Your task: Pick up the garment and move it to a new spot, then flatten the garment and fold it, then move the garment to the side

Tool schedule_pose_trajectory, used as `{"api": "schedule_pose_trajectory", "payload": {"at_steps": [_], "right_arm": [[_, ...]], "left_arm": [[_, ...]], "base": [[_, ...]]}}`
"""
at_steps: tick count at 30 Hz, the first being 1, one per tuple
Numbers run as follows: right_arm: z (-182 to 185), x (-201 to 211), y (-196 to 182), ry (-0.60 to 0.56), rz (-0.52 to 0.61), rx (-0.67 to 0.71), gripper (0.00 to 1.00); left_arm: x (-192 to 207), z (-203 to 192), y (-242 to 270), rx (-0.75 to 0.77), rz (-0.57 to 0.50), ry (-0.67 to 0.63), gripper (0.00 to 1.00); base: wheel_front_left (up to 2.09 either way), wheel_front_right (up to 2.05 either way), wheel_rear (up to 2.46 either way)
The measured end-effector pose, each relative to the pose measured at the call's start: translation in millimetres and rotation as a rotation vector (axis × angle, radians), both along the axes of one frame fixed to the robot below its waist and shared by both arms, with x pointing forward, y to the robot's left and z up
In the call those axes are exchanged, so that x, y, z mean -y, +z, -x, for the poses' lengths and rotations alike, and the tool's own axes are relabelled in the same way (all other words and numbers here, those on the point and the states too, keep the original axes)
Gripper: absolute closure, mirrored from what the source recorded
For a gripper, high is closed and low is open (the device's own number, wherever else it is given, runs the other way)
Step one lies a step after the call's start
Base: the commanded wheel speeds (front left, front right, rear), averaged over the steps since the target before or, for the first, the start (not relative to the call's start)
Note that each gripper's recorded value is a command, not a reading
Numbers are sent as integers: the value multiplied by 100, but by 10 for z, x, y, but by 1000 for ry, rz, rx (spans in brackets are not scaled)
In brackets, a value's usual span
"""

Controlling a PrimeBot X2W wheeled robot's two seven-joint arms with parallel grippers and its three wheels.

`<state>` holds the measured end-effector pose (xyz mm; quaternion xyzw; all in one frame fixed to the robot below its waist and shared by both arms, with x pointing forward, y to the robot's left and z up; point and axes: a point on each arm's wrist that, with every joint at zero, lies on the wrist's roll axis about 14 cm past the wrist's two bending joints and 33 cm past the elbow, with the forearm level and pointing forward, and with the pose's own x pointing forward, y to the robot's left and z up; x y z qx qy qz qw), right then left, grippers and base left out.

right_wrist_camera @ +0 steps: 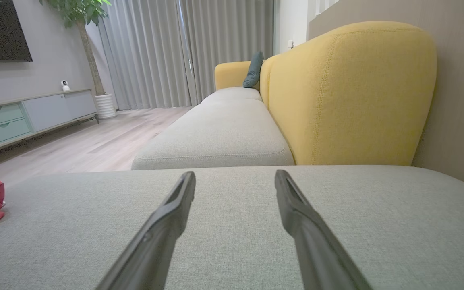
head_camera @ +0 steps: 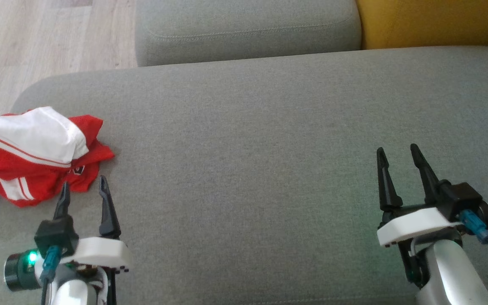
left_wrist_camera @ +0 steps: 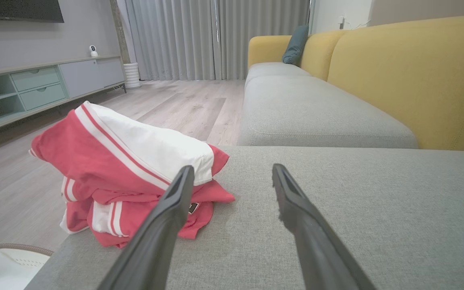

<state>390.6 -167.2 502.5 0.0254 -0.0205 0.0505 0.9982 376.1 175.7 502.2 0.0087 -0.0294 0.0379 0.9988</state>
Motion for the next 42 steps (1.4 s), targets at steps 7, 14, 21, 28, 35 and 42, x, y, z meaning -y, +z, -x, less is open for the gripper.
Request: {"api": "schedule_pose_trajectory", "payload": {"at_steps": [7, 14, 21, 28, 35, 42], "right_arm": [[6, 61, 4, -19, 1, 2, 0], [0, 44, 9, -15, 0, 4, 0], [-72, -230, -6, 63, -7, -2, 0], [-125, -827, -176, 230, -23, -61, 0], [-124, -1413, -297, 393, -28, -108, 0], [-114, -1900, -302, 525, -23, -114, 0]], "left_arm": [[7, -3, 3, 1, -6, -4, 0], [-11, 13, -23, -7, -5, -2, 0], [-168, 118, -64, -20, -2, 41, 0], [-471, 372, -145, -43, 23, 133, 0], [-833, 701, -159, -43, 37, 257, 0], [-1198, 1083, -188, -47, 48, 396, 0]], "base": [[0, 0, 0], [0, 0, 0], [0, 0, 0], [0, 0, 0], [0, 0, 0], [0, 0, 0]]}}
